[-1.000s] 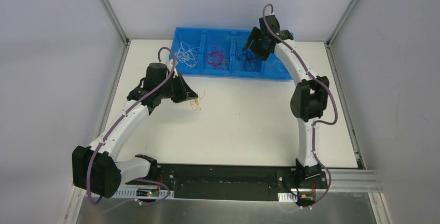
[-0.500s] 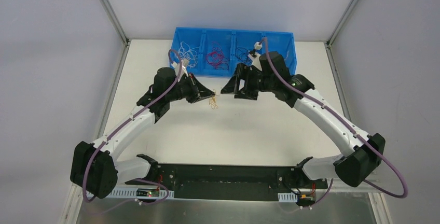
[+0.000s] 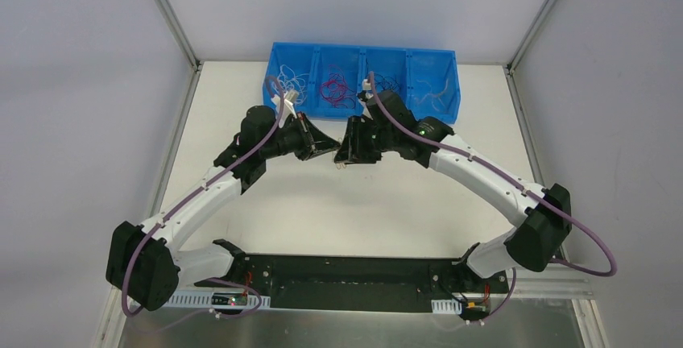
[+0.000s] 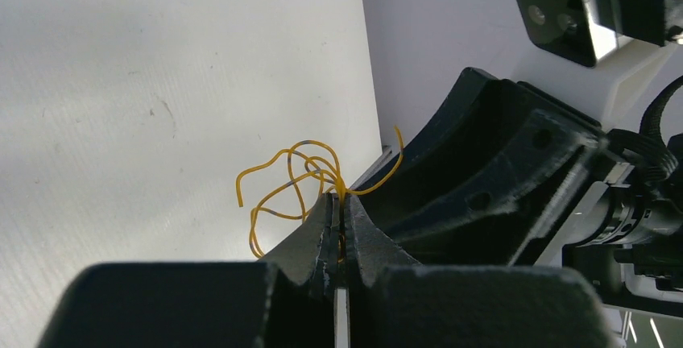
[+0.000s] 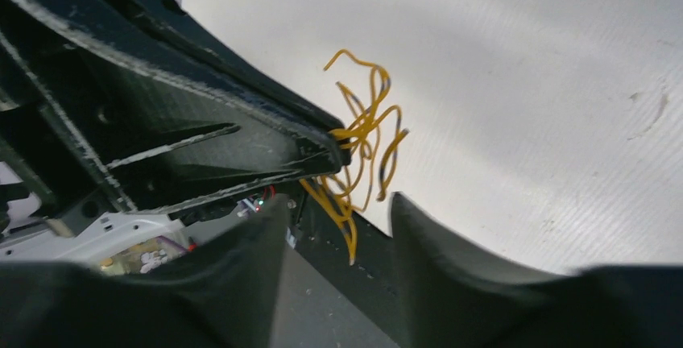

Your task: Untangle the cables

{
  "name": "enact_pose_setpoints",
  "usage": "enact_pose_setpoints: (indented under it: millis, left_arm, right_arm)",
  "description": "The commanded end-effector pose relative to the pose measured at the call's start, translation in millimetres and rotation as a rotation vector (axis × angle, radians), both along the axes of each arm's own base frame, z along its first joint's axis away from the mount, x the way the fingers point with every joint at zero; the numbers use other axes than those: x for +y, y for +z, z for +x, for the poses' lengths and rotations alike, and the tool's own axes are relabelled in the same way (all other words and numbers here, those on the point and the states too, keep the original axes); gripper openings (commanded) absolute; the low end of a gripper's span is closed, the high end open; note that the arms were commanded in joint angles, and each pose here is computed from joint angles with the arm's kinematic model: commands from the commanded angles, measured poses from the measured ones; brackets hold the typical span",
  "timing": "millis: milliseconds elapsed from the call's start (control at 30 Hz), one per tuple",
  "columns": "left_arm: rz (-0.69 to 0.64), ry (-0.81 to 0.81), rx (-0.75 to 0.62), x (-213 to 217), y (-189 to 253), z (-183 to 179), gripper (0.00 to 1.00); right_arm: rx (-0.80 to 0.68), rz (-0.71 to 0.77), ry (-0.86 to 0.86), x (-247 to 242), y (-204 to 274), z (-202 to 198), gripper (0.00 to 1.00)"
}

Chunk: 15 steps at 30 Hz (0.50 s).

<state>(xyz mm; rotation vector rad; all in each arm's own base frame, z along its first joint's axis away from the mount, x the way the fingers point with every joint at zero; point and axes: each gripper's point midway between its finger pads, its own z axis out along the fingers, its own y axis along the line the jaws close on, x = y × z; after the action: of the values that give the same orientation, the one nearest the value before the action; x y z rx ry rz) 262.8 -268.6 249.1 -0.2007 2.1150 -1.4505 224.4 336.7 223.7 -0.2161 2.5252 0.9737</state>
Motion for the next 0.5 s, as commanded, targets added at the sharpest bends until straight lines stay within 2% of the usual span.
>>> enact_pose_setpoints:
  millis: [0,33,67,133,267,333,467]
  left_arm:
    - [-0.050,-0.003,-0.103,-3.3,42.1,-0.4,0.00]
    - [-0.034,-0.001,-0.111,-2.1,42.0,0.1,0.03]
    - [-0.013,0.004,-0.117,-0.2,41.6,0.8,0.07]
    - [0.034,0.019,-0.136,5.2,41.9,1.5,0.21]
    - [0.107,0.082,-0.184,25.3,45.9,1.1,0.62]
    - [0.111,0.115,-0.201,35.3,47.1,-0.7,0.74]
    - [0.088,0.052,-0.157,28.4,29.6,-11.2,0.79]
  right_arm:
    - [-0.070,-0.031,-0.031,-8.8,13.0,8.8,0.20]
    - [-0.078,-0.031,-0.035,-11.3,15.9,8.2,0.07]
    - [-0.084,-0.036,-0.037,-14.4,17.5,7.3,0.00]
    - [-0.103,-0.043,-0.034,-20.9,22.3,4.2,0.00]
    - [-0.122,-0.015,-0.002,-32.6,33.3,-9.1,0.00]
    - [-0.120,0.026,0.023,-35.6,39.2,-18.7,0.00]
    - [-0.124,0.143,0.073,-34.9,60.5,-36.5,0.00]
